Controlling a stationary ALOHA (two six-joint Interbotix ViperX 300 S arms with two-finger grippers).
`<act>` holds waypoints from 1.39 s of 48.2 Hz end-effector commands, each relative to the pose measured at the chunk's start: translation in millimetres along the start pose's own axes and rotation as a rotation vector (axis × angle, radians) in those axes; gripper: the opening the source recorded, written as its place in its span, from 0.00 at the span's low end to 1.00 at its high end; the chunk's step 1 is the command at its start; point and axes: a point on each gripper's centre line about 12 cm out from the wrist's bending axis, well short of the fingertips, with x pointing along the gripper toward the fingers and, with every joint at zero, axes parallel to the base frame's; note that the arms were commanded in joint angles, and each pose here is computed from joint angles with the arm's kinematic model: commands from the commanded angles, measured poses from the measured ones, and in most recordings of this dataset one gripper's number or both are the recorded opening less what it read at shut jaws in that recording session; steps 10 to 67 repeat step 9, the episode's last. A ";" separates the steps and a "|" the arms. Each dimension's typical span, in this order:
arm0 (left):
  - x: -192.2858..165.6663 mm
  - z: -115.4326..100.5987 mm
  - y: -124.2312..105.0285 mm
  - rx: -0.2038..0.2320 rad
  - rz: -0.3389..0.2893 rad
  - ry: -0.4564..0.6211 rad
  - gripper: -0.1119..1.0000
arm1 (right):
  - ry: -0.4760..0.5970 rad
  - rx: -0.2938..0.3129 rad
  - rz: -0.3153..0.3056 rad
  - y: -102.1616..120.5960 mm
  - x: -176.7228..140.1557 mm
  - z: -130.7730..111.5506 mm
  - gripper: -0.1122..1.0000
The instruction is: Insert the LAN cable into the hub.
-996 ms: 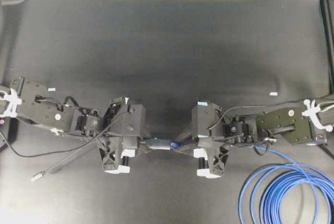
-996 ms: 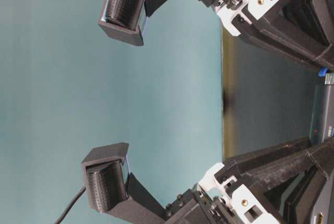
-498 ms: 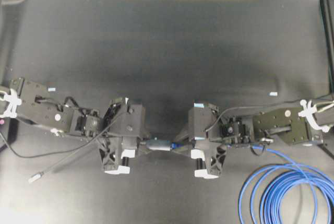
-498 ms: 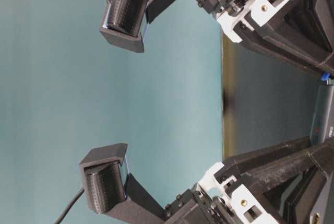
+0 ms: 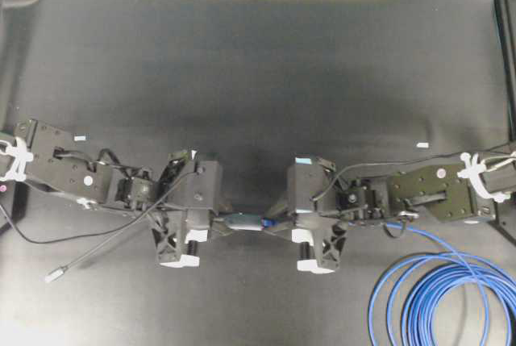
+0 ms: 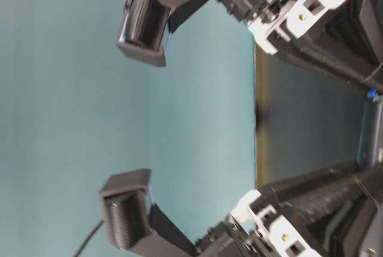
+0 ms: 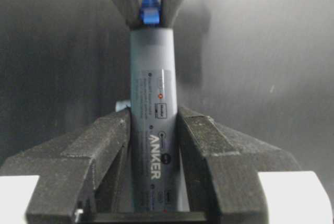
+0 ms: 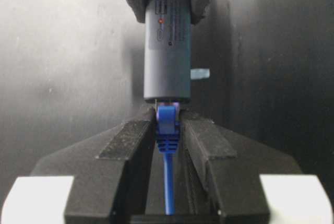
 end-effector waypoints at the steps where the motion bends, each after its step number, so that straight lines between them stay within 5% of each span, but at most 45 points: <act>1: -3.0 9.8 -0.1 0.007 -0.002 -0.035 0.35 | -0.032 -0.006 -0.005 -3.1 0.9 17.1 0.23; 67: -3.6 11.1 -2.0 0.026 -0.007 -0.052 0.35 | 0.014 -0.009 -0.006 -3.2 0.9 11.7 0.23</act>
